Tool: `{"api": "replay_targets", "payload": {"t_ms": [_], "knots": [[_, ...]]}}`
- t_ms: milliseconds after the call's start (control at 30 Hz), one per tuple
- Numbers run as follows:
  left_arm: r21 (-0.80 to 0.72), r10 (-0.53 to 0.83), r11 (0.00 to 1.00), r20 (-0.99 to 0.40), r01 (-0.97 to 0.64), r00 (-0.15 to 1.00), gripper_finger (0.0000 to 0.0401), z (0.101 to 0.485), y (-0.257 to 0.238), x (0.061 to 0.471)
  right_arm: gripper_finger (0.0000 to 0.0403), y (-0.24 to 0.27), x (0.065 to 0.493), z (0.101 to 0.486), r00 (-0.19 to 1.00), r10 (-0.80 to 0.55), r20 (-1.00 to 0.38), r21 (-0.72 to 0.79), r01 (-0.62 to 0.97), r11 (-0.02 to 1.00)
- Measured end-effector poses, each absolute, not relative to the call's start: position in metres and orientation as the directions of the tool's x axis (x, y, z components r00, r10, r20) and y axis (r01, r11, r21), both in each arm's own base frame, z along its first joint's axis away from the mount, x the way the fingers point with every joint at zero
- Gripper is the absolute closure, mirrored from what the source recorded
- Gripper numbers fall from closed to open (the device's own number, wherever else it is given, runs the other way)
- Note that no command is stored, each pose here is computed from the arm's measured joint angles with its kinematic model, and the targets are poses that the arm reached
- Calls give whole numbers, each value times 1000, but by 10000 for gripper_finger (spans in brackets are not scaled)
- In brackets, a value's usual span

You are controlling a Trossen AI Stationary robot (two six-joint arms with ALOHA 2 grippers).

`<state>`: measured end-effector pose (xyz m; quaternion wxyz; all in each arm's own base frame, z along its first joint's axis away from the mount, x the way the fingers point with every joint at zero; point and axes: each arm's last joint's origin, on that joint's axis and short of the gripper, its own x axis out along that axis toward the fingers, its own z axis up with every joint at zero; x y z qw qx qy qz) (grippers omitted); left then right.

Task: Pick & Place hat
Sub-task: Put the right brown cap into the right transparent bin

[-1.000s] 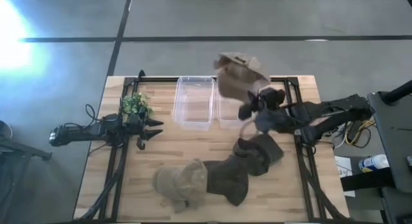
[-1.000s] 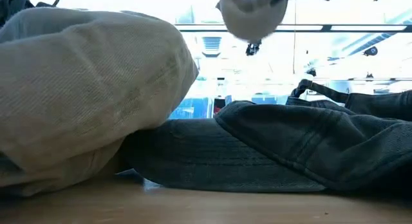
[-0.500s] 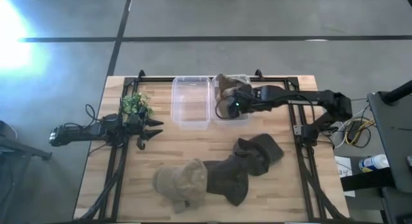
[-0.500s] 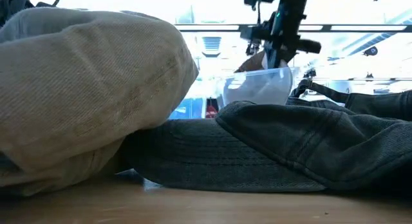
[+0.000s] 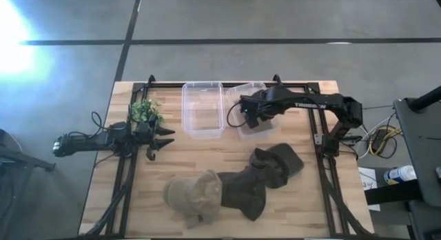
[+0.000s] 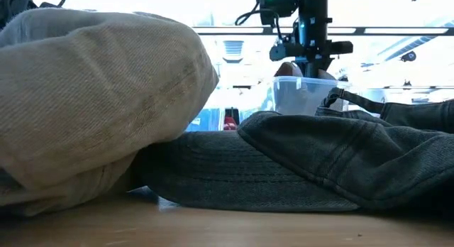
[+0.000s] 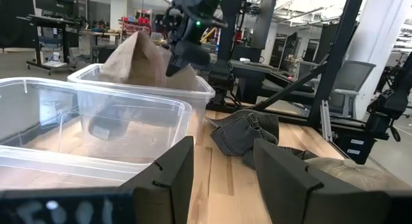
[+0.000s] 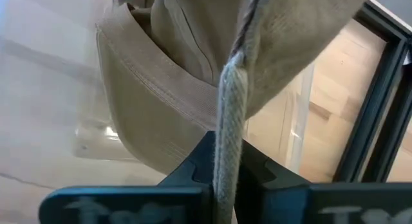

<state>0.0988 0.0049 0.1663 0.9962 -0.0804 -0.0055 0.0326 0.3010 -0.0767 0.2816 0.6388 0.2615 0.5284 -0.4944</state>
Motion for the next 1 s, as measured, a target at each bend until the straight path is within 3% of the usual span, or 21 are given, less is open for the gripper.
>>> {"api": "replay_targets", "payload": {"t_ms": [300,433,567,733,1000], "knots": [[-142,69,988,31,-64,997,246,169,5,99,369,-78,299,291,40,-345,-938,-118,897,425],[-311,68,950,111,-31,991,246,177,5,98,341,-79,304,283,90,-328,-940,-69,893,444],[-508,68,861,160,23,985,246,181,5,98,303,-79,304,279,82,-331,-940,-81,889,450],[-754,68,650,181,94,981,246,183,5,97,261,-77,304,288,102,-369,-924,-95,873,478],[-850,136,516,202,105,970,246,185,7,97,232,-67,298,321,207,-437,-876,-74,836,544]]}}
